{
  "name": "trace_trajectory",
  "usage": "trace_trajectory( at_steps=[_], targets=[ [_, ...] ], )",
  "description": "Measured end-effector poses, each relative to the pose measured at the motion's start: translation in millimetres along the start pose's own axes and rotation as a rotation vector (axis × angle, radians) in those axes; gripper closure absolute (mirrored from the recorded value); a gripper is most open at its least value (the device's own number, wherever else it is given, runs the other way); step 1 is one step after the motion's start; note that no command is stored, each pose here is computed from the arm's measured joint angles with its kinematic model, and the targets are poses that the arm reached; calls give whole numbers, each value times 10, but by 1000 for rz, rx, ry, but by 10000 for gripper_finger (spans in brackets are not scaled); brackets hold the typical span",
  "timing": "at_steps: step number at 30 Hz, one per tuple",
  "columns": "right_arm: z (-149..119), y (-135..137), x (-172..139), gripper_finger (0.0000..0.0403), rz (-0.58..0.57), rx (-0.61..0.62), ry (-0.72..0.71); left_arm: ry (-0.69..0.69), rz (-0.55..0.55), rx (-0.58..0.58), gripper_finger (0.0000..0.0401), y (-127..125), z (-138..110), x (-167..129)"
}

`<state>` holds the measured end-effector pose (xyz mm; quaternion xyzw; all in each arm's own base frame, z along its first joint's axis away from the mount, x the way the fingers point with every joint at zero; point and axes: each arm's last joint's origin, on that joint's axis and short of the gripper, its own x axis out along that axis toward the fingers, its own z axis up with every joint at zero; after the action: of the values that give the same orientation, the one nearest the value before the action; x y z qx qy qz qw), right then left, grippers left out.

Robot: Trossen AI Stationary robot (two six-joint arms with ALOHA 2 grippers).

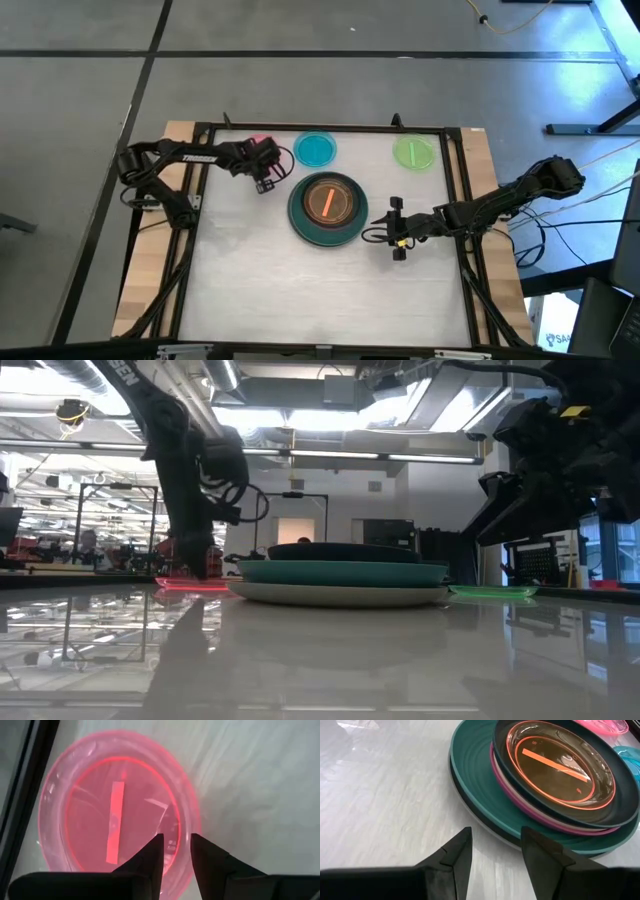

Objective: Stack plastic plates
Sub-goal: Stack the transparent pink plate on top of the transparent orange plate

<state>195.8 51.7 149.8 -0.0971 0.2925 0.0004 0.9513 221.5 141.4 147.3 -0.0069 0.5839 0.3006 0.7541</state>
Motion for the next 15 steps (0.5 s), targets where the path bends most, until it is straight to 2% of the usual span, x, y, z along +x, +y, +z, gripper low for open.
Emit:
trace_trajectory(
  at_steps=[7, 15],
  targets=[
    [1, 0, 0, 244, 0, 4, -1, -70, -44, 28, 312, -80, 27, -185],
    [0, 0, 0, 244, 0, 6, 0, -38, -53, 42, 312, -132, -4, -81]
  ],
)
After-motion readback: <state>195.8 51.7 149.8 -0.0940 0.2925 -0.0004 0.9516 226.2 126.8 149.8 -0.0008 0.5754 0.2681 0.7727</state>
